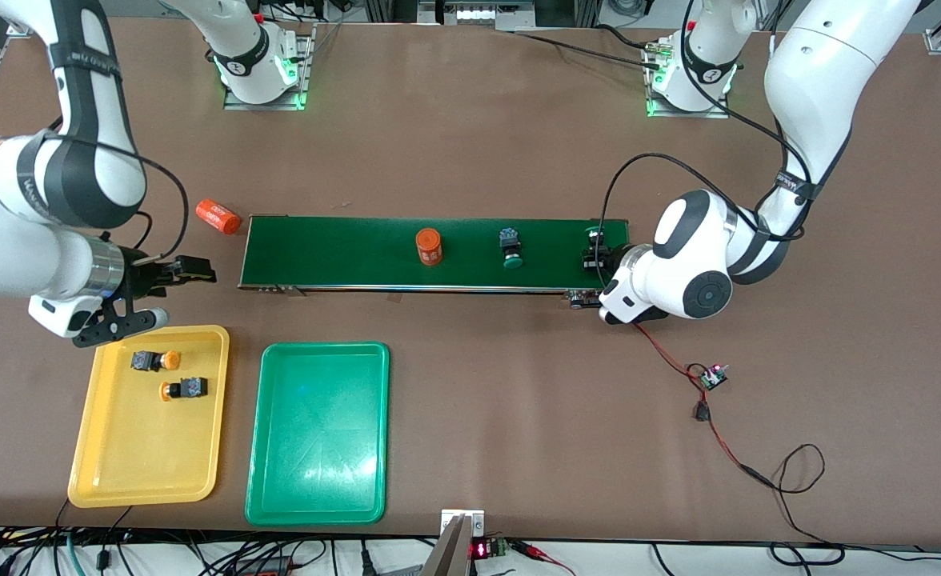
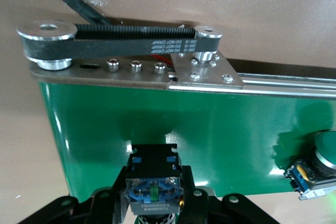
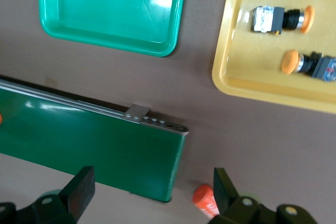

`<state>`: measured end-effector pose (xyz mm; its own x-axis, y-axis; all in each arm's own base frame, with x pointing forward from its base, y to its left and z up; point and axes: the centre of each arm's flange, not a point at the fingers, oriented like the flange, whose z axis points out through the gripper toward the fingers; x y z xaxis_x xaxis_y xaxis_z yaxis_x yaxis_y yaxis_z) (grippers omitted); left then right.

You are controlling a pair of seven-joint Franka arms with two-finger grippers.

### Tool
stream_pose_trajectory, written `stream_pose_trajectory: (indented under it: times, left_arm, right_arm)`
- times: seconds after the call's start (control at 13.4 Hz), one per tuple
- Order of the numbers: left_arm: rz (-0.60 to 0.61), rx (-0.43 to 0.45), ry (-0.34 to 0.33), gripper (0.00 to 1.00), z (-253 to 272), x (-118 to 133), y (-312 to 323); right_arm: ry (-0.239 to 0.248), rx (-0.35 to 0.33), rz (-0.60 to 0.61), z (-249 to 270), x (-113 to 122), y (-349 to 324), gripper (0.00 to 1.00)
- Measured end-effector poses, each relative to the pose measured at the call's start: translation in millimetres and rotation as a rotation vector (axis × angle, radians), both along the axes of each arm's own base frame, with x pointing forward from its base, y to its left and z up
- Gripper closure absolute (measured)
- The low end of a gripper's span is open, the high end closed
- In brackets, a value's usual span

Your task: Sort buttons by color to trays

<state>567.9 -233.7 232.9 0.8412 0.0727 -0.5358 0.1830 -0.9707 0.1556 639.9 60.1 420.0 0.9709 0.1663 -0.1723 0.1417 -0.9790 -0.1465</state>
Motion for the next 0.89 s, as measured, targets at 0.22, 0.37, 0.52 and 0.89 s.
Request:
stream_pose_trajectory:
  times: [0.22,0.37,0.52,0.89]
  left_arm:
    - [0.004,-0.002,-0.009,0.26,4,3,1]
    - [0.015,-0.004,-0.035,0.05,16,11,6]
    - [0.033,0.001,-0.068,0.00,51,25,22]
    - [0.023,0.100,-0.212,0.00,151,58,99]
  right_arm:
    - [-0.033,-0.071,-0.071,29,-6,8,0.00]
    - [-0.076,-0.096,-0.110,61,-12,-18,0.00]
    - [-0.117,-0.120,-0.183,94,-22,-77,0.00]
    - [-0.155,-0.113,-0.245,141,-48,-137,0.00]
